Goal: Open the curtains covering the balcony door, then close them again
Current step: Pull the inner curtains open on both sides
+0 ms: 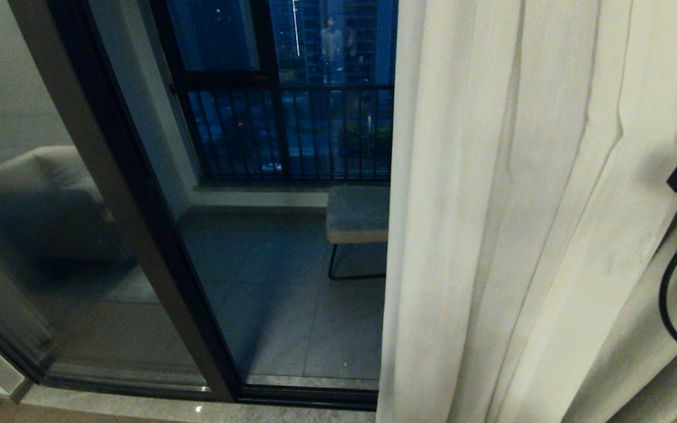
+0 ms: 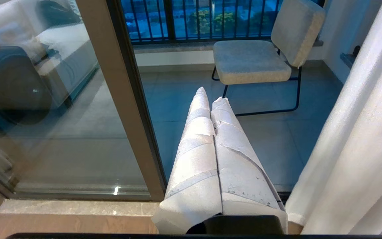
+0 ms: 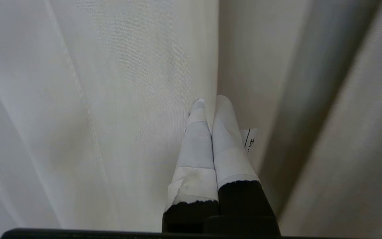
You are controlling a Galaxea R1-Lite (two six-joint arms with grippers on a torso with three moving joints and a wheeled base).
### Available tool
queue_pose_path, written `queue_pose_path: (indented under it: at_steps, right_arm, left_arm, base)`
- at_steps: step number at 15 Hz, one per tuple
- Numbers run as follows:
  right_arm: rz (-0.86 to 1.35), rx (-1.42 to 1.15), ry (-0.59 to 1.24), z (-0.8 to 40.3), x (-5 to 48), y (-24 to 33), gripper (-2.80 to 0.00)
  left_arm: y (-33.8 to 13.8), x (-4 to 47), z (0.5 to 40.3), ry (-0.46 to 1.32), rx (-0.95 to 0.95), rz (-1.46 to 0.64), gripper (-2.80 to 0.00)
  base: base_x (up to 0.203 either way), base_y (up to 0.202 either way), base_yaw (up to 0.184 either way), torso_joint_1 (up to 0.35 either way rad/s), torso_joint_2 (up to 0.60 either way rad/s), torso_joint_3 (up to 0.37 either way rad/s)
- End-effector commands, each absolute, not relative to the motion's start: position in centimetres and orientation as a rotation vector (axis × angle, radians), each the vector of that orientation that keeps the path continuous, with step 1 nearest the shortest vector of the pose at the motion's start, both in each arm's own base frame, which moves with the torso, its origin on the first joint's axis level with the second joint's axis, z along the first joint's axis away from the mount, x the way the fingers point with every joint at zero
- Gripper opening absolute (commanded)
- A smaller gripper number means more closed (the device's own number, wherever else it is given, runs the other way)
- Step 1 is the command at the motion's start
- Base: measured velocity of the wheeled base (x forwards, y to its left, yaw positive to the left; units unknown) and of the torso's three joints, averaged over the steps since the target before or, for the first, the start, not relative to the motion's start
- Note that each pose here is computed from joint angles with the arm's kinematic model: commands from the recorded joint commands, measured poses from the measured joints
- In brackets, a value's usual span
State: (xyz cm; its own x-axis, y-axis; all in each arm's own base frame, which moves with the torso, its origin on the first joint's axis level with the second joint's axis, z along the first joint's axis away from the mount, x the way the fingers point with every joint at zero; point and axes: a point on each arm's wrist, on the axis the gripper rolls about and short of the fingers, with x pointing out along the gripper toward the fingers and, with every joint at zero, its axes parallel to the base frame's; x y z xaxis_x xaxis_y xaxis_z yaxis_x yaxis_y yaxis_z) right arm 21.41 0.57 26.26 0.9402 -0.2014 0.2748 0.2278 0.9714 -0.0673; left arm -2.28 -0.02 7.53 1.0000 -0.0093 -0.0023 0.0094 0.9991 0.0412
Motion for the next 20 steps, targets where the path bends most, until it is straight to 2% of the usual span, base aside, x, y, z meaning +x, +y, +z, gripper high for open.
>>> queue_pose_path:
  at_steps: [1, 9, 20]
  right_arm:
    - [-0.219, -0.098, -0.283, 26.5, 21.3, 0.6, -2.8]
    - [-0.217, -0.091, -0.341, 28.4, 21.0, 0.6, -2.8]
    - [-0.274, -0.093, -0.415, 34.0, 22.0, -0.9, -2.8]
  left_arm:
    - [0.0, -2.3, 7.5, 0.002, 0.041, -0.009, -2.8]
    - [0.0, -2.3, 7.5, 0.003, 0.041, -0.009, -2.8]
    - [0.0, -2.3, 7.5, 0.001, 0.041, -0.009, -2.8]
  base:
    - [0.0, 0.0, 0.0, 0.0, 0.0, 0.0]
    - [0.0, 0.0, 0.0, 0.0, 0.0, 0.0]
    - [0.0, 0.0, 0.0, 0.0, 0.0, 0.0]
